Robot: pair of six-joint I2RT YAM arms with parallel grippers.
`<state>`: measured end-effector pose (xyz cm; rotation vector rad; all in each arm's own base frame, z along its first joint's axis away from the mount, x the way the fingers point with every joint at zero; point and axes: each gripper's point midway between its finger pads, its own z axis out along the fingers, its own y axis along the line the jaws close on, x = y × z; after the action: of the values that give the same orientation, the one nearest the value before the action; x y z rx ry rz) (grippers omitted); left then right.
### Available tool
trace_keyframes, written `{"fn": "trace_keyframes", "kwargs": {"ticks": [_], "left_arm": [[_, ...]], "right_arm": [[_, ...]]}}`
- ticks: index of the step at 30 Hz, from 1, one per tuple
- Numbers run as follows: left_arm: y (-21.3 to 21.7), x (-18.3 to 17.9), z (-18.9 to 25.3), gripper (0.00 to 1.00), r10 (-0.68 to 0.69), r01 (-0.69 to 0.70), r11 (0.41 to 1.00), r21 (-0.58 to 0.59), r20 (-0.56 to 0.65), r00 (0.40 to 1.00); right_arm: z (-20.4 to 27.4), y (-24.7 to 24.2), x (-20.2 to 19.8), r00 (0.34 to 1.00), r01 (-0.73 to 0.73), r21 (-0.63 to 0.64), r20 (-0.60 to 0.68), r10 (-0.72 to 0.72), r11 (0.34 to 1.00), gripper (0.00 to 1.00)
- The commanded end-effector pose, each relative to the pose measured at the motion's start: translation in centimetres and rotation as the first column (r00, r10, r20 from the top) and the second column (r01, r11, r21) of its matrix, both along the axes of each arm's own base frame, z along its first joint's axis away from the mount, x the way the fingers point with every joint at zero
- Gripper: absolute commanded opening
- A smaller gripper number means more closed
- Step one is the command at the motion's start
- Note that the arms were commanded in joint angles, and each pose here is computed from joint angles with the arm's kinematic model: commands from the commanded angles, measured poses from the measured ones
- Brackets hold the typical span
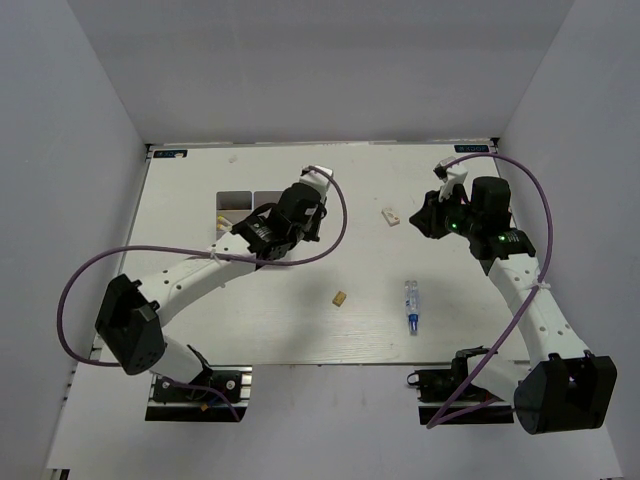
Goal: Sort the stationery into containers
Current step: Pick up the stationery from the center of the board, then place the stationery in the storage box.
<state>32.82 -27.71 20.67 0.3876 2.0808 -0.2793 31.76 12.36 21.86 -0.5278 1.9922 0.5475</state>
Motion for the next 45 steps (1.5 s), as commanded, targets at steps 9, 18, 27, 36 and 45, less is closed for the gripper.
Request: {"fn": "trace_keyframes", "kwargs": {"ticks": [9,18,27,36,45], "left_arm": [[7.0,2.4,1.1,0.00,-0.068,0.029,0.941,0.336,0.107,0.992],[8.1,2.4,-1.4,0.00,-0.311,0.219,0.852,0.476,0.124,0.942],[10.3,4.6,-2.4,0.00,-0.291,0.177,0.785,0.593,0.102,0.951],[10.0,5.9,-3.9,0.00,-0.325,0.186,0.744,0.642,0.104,0.940],[10.1,6.9,-4.5,0.01,-0.326,0.174,0.724,0.667,0.109,0.939]], "right_arm": [[1.0,0.3,-0.4,0.999,-0.025,0.025,0.030,0.025,0.999,0.28],[1.3,0.5,-0.5,0.999,-0.034,0.030,0.040,0.033,0.999,0.28],[1.1,0.4,-0.8,0.999,-0.038,0.030,0.035,0.037,0.999,0.28],[1.0,0.6,-1.0,0.998,-0.052,0.035,0.034,0.051,0.998,0.28],[0.9,0.6,-1.0,0.998,-0.056,0.037,0.030,0.055,0.998,0.28]]}}
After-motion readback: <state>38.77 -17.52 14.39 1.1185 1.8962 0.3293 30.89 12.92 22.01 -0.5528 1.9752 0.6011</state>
